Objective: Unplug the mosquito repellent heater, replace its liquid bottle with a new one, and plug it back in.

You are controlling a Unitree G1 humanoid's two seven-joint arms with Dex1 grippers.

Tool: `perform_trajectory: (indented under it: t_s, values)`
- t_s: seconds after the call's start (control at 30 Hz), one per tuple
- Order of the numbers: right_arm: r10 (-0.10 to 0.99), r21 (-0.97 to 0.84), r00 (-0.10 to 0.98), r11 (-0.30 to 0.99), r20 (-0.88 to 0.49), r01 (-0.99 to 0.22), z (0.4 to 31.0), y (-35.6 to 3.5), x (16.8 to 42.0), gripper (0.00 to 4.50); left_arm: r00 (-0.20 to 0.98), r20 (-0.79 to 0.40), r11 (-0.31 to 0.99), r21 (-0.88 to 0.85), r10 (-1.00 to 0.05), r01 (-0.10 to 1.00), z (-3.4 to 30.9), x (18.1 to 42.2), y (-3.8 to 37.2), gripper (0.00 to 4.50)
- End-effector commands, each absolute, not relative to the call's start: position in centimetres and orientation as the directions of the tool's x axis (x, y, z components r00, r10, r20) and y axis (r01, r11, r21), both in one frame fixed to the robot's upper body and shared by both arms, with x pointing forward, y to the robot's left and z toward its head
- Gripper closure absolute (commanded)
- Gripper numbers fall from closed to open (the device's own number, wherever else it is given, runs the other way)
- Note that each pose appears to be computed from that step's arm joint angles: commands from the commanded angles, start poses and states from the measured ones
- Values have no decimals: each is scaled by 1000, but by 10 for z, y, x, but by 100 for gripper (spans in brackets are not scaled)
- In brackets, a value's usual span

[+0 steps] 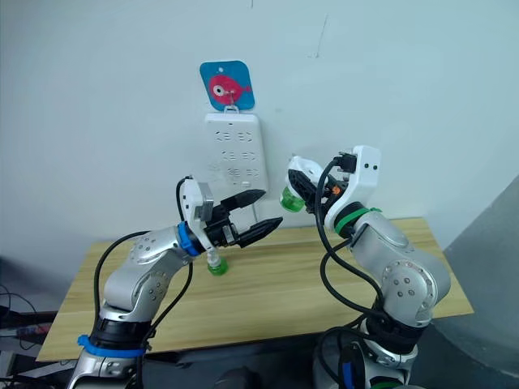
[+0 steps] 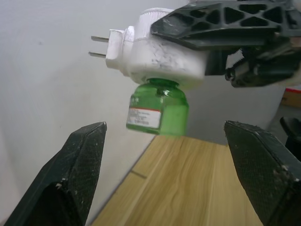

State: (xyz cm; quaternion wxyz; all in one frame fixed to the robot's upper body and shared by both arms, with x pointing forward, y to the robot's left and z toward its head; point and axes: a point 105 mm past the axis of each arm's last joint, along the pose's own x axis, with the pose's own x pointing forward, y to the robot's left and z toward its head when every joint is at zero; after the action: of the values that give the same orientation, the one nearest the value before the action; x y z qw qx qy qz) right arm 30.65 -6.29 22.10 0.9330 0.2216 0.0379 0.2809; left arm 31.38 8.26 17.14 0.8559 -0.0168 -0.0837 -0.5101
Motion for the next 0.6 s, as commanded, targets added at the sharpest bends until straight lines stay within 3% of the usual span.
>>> perform_trajectory:
  t_s: [0.03, 0.6]
  values:
    - [580, 477, 803, 672, 135, -566, 235, -46, 296, 155, 434, 187, 456, 93, -881, 885, 175, 314, 76, 29]
    - [579, 487, 805, 671, 126, -559, 232, -44, 293, 155, 392, 261, 434, 127, -882, 892, 179, 317, 65, 29]
